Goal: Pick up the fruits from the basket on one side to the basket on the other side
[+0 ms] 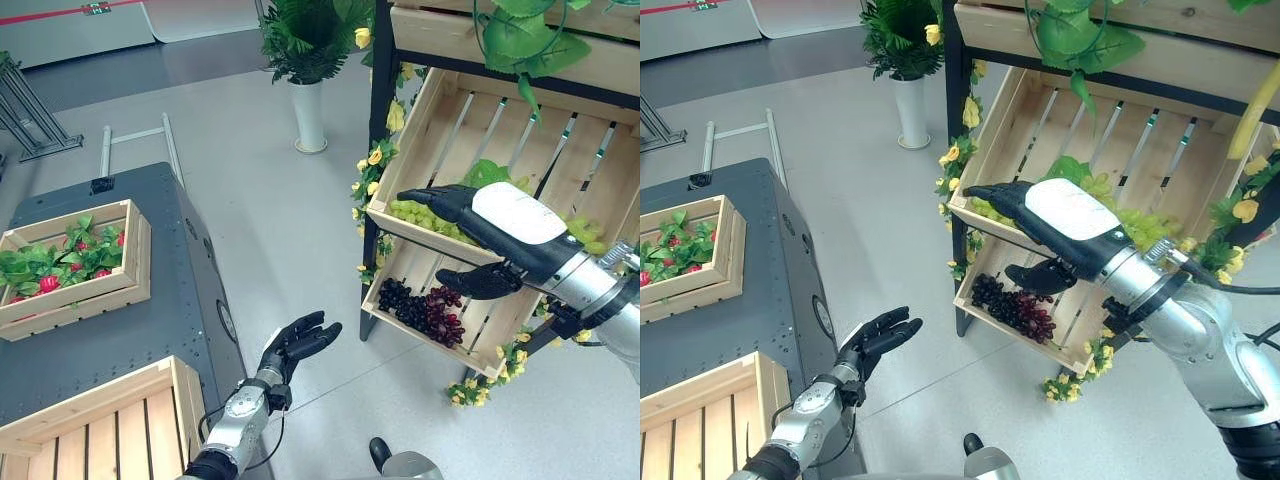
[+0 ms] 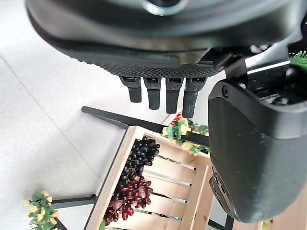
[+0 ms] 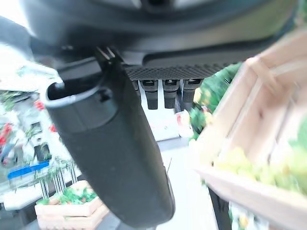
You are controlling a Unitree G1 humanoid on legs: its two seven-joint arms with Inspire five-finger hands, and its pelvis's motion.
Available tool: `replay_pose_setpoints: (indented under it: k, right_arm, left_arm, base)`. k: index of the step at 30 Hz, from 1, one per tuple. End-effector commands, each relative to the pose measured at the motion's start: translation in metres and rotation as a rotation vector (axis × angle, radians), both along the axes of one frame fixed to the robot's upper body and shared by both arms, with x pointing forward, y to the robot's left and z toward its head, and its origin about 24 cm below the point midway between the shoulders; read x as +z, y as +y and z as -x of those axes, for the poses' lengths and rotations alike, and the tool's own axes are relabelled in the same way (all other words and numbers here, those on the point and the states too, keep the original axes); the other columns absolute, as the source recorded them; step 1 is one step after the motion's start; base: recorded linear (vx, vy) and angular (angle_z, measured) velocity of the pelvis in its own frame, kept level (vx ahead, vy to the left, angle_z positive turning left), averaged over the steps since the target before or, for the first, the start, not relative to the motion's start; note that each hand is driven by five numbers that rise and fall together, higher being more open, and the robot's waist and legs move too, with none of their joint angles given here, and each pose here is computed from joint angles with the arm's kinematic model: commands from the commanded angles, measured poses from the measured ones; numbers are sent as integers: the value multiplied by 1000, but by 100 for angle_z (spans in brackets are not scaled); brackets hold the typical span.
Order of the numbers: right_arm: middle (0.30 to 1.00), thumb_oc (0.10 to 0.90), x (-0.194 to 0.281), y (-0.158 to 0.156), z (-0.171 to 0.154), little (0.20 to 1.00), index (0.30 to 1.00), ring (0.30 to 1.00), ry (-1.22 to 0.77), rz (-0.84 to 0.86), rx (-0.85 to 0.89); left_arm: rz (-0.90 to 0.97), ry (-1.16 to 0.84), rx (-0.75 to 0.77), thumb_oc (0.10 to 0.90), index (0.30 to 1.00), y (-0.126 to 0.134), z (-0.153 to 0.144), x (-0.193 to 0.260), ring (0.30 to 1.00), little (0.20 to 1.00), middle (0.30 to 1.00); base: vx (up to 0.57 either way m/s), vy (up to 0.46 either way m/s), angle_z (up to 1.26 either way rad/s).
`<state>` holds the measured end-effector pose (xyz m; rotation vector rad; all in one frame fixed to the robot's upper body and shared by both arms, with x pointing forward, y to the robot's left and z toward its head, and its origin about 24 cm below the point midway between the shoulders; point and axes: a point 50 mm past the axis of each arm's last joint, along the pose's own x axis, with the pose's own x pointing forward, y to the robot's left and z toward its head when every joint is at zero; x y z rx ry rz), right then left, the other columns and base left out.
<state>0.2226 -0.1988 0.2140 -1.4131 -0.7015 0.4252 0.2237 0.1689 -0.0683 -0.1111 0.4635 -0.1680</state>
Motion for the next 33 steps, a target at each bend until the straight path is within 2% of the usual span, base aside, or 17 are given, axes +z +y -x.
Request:
replay_pose_setpoints:
  k: [1,5,13,17,23,29,33]
  right_arm:
    - [900,800,32,24,12,900,900,900,-372,-34,173]
    - [900,800,21,41,11,900,900,900,-370,-16,273]
    - [900,800,-23,53,-11,900,900,900,-64,-46,291]
    - [900,800,-48,54,-20,900,900,900,65,-153,246]
    - [900,800,-107,59,-27,900,900,900,310,-320,135]
    - [900,800,-167,67,-22,900,900,900,511,-350,19]
    - [900,800,-196,67,-20,900,900,900,613,-370,-75]
  left_arm:
    - [-27,-180,-28,800,900,0,-22,24,900,900,900]
    - [-33,-174,-62,800,900,-6,-20,22,900,900,900]
    - [-95,-126,-104,800,900,-8,-16,12,900,900,900]
    - [-132,-64,-93,800,900,-9,-12,1,900,900,900]
    - [-194,86,-66,800,900,-9,9,-27,900,900,900]
    - [-285,178,-82,800,900,-4,27,-46,900,900,900]
    - [-269,185,-102,800,900,-6,32,-49,900,900,900]
  base:
    - [0,0,0]
    - [-10,-31,12]
    - [-30,-60,15]
    - [-7,-46,9]
    - [-12,-54,9]
    - [-6,-66,12]
    - [6,-51,17]
